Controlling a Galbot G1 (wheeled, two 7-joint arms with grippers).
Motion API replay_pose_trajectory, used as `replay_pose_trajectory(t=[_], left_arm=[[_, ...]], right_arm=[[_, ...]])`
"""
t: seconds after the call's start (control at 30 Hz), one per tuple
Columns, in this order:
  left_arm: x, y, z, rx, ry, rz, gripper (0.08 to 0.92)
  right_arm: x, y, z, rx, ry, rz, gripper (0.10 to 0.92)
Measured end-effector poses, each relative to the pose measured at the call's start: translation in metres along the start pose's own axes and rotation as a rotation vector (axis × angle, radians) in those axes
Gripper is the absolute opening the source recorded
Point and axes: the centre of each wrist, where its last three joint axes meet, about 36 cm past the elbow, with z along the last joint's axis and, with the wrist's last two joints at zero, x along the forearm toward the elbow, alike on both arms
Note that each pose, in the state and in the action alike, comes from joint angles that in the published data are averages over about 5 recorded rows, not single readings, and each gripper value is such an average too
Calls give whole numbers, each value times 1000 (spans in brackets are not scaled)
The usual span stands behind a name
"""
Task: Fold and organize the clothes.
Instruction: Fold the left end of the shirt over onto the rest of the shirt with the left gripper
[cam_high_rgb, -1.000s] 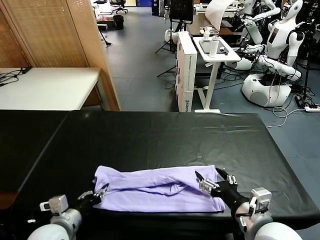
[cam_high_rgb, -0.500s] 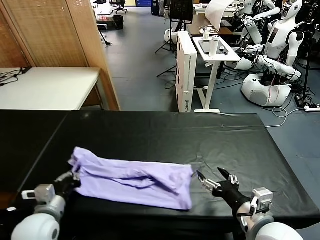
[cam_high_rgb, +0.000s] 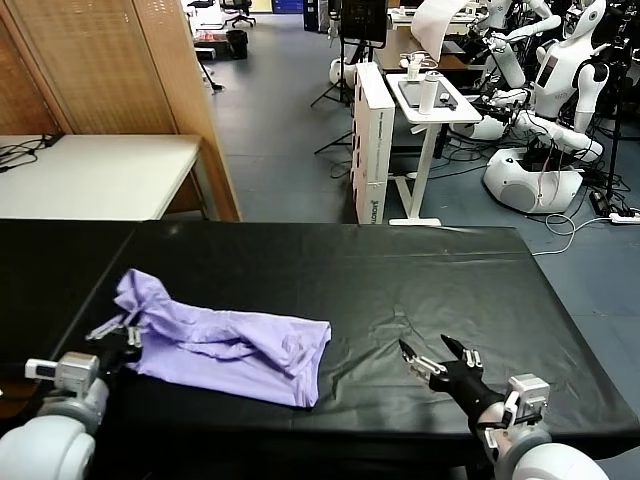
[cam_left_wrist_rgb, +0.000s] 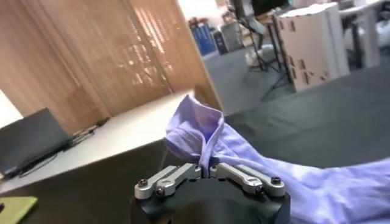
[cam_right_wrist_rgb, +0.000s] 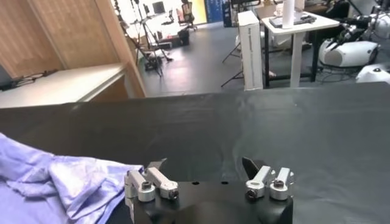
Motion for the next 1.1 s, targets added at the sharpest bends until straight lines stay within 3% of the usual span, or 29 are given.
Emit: replay_pose_trajectory(t=[0.33,0.67,0.87,1.1], left_arm=[[5,-29,-23,174,-28,219,175],[-17,-70,-15,211,24,383,175],[-18,-91,-14,200,34,457,175],[-13,-97,-21,187,13,501,175]], right_arm=[[0,1,6,-20,7,15,907],[3,2,10,-33,8,37,907],[5,6,12,-41,12,37,907],[7,11,17,-46,22,37,907]])
